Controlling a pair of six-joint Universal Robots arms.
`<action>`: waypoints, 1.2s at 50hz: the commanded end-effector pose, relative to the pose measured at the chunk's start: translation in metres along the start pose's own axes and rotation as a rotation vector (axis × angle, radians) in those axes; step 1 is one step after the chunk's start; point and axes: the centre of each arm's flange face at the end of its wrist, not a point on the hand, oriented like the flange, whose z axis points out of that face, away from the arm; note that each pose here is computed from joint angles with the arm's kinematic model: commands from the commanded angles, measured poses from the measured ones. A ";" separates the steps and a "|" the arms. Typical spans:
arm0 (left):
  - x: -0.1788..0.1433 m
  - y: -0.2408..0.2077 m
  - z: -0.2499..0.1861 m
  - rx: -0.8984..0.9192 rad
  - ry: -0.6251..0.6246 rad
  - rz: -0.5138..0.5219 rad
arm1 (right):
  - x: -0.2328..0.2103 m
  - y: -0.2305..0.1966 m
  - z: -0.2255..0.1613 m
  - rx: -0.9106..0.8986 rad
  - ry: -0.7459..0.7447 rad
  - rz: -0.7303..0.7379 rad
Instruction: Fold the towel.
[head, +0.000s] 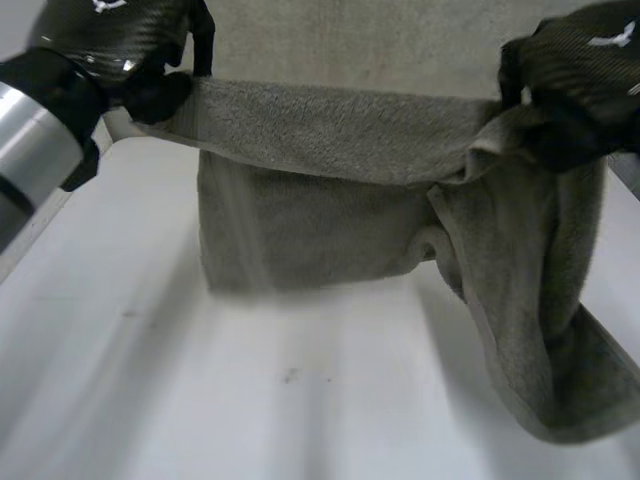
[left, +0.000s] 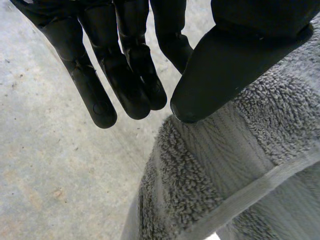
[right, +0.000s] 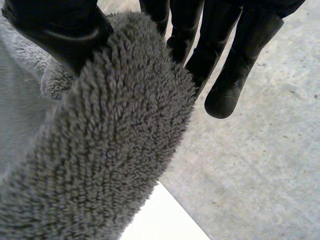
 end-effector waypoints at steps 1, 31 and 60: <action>0.007 0.015 -0.010 -0.136 0.030 -0.059 | 0.004 0.020 0.008 -0.153 -0.102 0.044; -0.043 -0.001 0.086 0.106 -0.276 -0.389 | 0.034 0.006 0.146 0.278 -0.115 -0.064; 0.063 0.193 -0.006 -0.289 -0.109 -0.437 | -0.039 0.152 0.103 -0.244 -0.569 0.059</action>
